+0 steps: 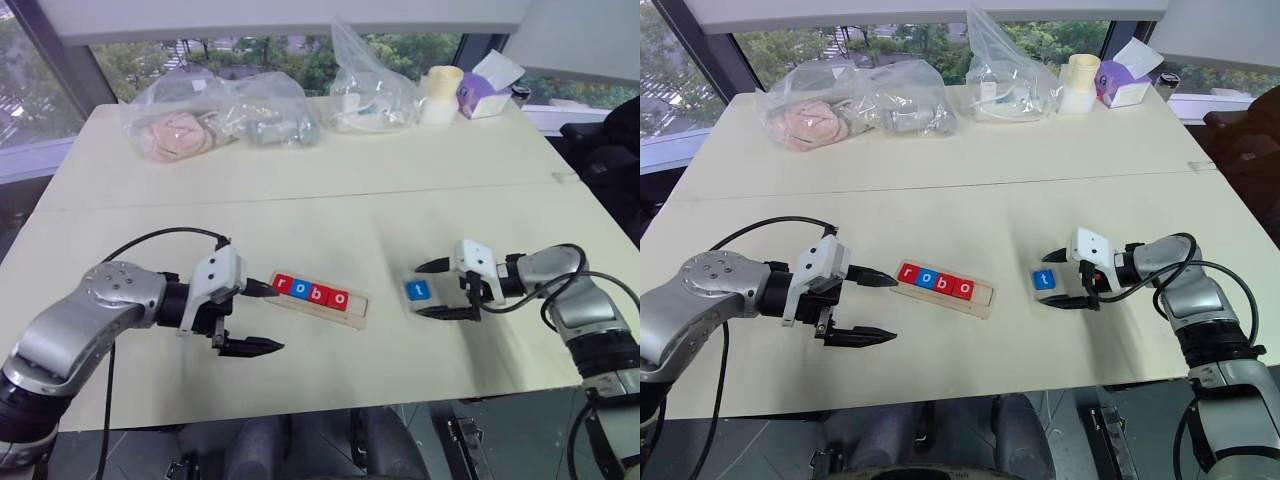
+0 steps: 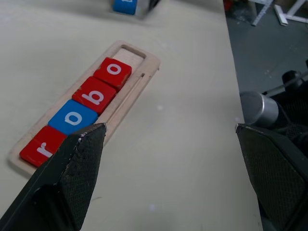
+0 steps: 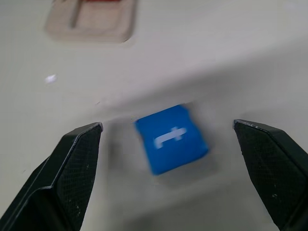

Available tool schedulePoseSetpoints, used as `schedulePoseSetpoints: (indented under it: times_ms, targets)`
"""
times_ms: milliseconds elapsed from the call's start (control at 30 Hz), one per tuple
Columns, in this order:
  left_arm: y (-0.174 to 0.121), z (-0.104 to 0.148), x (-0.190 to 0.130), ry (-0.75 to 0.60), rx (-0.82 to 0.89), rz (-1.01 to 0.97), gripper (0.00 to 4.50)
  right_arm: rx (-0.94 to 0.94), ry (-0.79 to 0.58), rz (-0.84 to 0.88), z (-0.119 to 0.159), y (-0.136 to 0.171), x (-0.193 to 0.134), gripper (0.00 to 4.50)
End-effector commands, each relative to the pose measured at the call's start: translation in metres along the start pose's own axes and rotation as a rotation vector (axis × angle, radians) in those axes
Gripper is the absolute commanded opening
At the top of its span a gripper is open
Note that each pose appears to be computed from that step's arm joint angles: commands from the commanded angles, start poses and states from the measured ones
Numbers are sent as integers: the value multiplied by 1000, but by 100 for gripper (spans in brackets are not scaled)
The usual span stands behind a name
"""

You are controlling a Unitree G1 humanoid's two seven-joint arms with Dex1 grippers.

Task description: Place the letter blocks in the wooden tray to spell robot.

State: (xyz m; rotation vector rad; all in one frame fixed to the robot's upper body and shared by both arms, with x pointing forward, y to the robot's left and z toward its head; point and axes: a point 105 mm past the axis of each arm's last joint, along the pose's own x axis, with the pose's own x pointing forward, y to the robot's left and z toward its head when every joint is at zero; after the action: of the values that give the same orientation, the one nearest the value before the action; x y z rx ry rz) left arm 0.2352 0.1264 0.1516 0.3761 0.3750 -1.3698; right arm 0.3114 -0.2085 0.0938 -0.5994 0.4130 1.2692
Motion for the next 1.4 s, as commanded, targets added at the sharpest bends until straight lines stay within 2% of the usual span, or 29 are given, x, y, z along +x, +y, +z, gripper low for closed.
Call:
schedulePoseSetpoints:
  times_ms: [33, 67, 200, 233, 367, 500, 667, 867, 1400]
  targets:
    - [-1, 7, -3, -14, 28, 15, 450, -50, -17, -3, 6, -7, 1, 370]
    - [0, 7, -3, -14, 27, 18, 450, -52, -27, -7, 7, -8, 2, 295]
    - [2, 6, -5, -12, 27, 23, 450, -66, -25, -11, 8, -8, 2, 122]
    - [2, 6, -5, -10, 28, 23, 450, -75, -28, -20, 10, -9, 2, 112]
    - [-2, -3, -4, 41, 40, 3, 450, -73, -104, -70, 47, -11, 2, 112]
    - [0, -3, -6, 32, 29, 10, 450, -35, -117, -56, 78, 10, 14, 112]
    - [3, -3, -7, 31, 26, 30, 450, 62, -93, -84, 94, 25, 29, 112]
    - [4, -4, -4, 18, 14, 41, 450, 86, 2, -107, 88, 45, 54, 112]
    - [-3, -6, 4, 19, 11, 25, 450, 33, 65, -147, 79, 36, 64, 112]
